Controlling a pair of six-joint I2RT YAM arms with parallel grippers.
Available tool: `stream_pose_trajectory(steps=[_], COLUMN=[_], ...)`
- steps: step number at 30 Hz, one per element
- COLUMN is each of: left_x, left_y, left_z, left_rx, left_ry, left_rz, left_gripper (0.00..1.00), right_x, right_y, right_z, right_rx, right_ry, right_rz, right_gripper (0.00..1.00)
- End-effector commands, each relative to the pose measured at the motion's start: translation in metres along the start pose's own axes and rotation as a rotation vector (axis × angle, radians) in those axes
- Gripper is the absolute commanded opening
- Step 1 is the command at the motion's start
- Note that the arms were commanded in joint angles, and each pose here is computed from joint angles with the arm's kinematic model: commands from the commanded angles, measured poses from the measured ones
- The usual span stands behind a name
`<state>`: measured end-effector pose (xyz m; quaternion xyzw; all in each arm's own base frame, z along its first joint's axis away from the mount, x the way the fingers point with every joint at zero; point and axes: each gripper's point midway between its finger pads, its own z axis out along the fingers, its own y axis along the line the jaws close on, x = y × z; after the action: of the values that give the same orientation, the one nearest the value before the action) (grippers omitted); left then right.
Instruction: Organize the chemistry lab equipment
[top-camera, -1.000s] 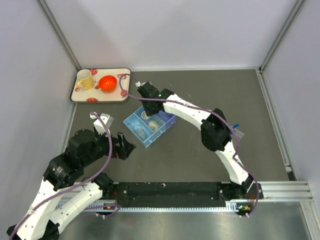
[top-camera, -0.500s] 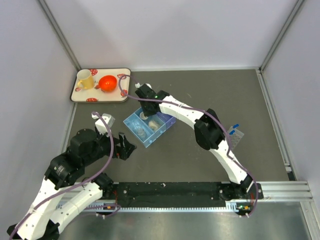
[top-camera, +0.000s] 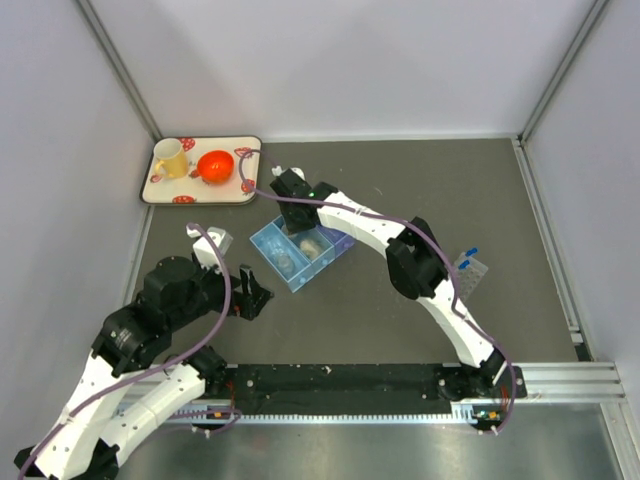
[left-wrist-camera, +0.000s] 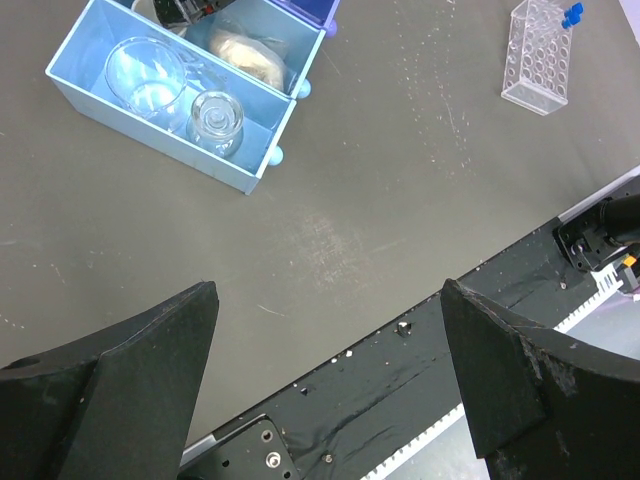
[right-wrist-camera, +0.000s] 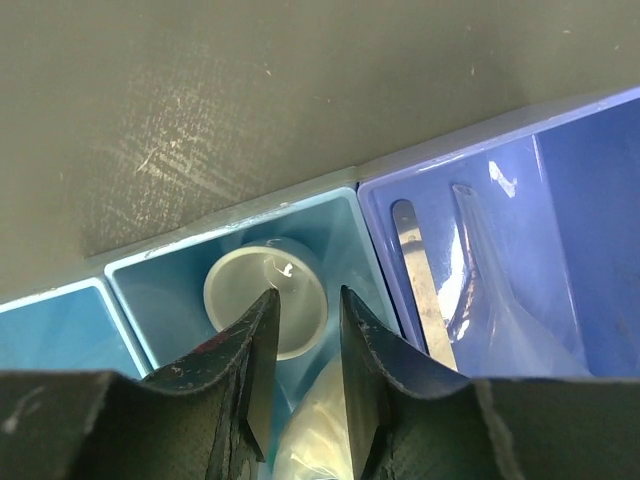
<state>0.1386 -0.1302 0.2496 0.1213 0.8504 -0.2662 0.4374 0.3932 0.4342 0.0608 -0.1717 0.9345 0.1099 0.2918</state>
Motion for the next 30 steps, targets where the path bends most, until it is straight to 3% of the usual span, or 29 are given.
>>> stream_pose_trajectory(steps=[1,6,11,13,15,17,19,20,23,30], left_x=[-0.008,-0.008,-0.012,-0.014,-0.017,-0.023,-0.025,-0.028,-0.038,-0.063], left_y=[-0.004,-0.003,0.000,0.002,0.001,-0.005,-0.008,-0.007,-0.009,-0.017], left_z=[0.004,0.005,0.009,0.011,0.014,0.016,0.021,0.023,0.031,0.046], left_rx=[0.021,0.013,-0.007,-0.017,-0.012,0.016,0.035,0.028,0.036,0.070], left_ry=[-0.026,-0.025,-0.034,-0.039,-0.053,-0.077,-0.083,-0.094,-0.145,-0.249], left_rz=[0.008,0.004,0.024,0.029,0.028,0.024,0.022,0.018,0.006,0.011], left_gripper=[0.98,0.98,0.98,0.98,0.98,0.98,0.99,0.99,0.99,0.99], right_x=[-0.051,-0.080,-0.110,-0.108,-0.110,-0.115,-0.104,-0.107,-0.087,-0.023], right_y=[-0.005,-0.005,-0.017,-0.022,-0.030,-0.038,-0.050,-0.061,-0.084,-0.156], right_z=[-0.036,-0.082,-0.157,-0.174,-0.205,-0.242,-0.253,-0.281,-0.294,-0.343], right_rx=[0.007,-0.007,0.014,0.029,0.031,0.027,0.049,0.062,0.121,0.288], right_ry=[-0.138,-0.227,-0.359,-0.377,-0.416,-0.476,-0.475,-0.528,-0.541,-0.595], right_rz=[0.021,0.023,0.021,0.004,0.007,0.022,0.013,0.037,0.039,0.065], right_gripper=[0.33,0.35,0.35,0.43,0.62,0.67,0.71,0.73,0.99,0.99])
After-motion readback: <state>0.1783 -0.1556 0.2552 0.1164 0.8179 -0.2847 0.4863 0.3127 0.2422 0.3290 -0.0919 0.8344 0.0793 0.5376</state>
